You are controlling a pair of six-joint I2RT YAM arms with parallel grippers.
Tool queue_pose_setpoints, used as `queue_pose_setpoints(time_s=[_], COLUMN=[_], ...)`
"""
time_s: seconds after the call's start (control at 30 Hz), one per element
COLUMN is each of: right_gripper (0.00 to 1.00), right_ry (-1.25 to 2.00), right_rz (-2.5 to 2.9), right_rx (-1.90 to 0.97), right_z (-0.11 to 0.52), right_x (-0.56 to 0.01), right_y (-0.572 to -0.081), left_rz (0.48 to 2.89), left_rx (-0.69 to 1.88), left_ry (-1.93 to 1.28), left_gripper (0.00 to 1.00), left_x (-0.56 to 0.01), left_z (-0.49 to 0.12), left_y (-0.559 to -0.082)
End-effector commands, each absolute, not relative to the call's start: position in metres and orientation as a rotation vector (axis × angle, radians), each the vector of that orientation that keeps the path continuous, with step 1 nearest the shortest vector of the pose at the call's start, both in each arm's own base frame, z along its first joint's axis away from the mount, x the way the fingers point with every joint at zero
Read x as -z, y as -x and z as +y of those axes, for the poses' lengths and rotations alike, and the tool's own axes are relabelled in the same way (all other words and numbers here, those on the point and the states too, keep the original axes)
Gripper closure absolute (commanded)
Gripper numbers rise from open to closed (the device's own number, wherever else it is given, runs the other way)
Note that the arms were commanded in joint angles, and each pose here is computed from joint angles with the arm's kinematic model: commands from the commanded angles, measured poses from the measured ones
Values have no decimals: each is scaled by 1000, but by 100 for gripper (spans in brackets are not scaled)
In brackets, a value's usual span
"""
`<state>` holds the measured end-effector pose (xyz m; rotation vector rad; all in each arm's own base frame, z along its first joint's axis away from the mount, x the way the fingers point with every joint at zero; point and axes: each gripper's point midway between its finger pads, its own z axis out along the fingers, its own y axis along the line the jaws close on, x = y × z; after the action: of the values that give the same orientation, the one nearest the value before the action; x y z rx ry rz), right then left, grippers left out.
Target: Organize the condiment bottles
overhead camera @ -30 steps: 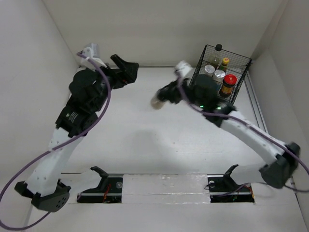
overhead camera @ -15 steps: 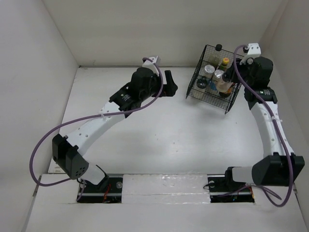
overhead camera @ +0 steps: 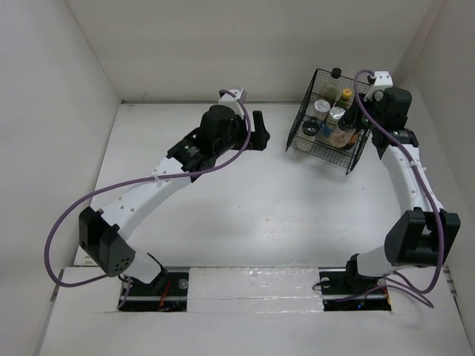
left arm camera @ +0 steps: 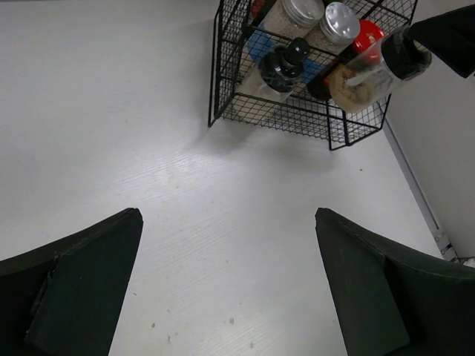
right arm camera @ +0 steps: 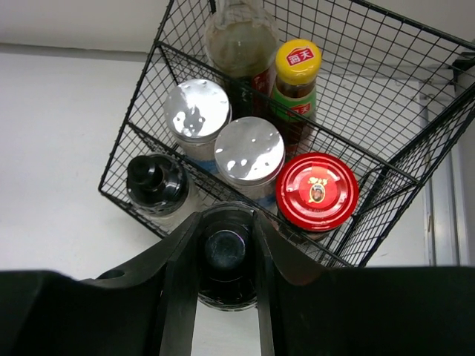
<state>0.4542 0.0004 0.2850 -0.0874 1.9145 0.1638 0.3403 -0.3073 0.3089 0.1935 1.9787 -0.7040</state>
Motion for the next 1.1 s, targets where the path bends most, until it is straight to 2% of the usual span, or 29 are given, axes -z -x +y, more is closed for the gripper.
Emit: queue_pose_setpoints(time_s=[0.0,0.4,0.53,0.77,0.8,0.87,0.9,1.0,1.03,1.07], right_gripper=[98,98,95,70,58,45,30,10,0,0], right_ry=[106,78,65,37,37,28,34,39,32,33], right_rz=[1795,1844,1897,1978,1978,1978,1978,1990,1957,1948], right_rx=[-115,-60,-43,-89,-89,-95,-104,-113,-118,-118], right_z=[-2,4,3,14,14,14,16,18,18,18], right_x=[-309,-259,-234,-198,-198,-198,-198,-206,-225,-231], right_y=[-471,-483,-479,-478,-478,-478,-478,-476,-474,-471], left_rz=[1945,1968,1997,2041,2040,2044,2043,2042,2042,2043], left_rx=[676,647,642,698,686,655,655,644,644,653], left_ry=[-210,-216,-228,-305,-297,-292,-292,-285,-285,-291], left_gripper=[1,1,1,1,1,1,1,1,1,1], left_x=[-317,-306,-296,-285,-285,-283,-283,-285,-285,-286], left_z=[-298,-296,-299,-313,-312,-308,-308,-306,-306,-309], left_y=[-338,-339,-340,-334,-335,-337,-337,-338,-338,-339])
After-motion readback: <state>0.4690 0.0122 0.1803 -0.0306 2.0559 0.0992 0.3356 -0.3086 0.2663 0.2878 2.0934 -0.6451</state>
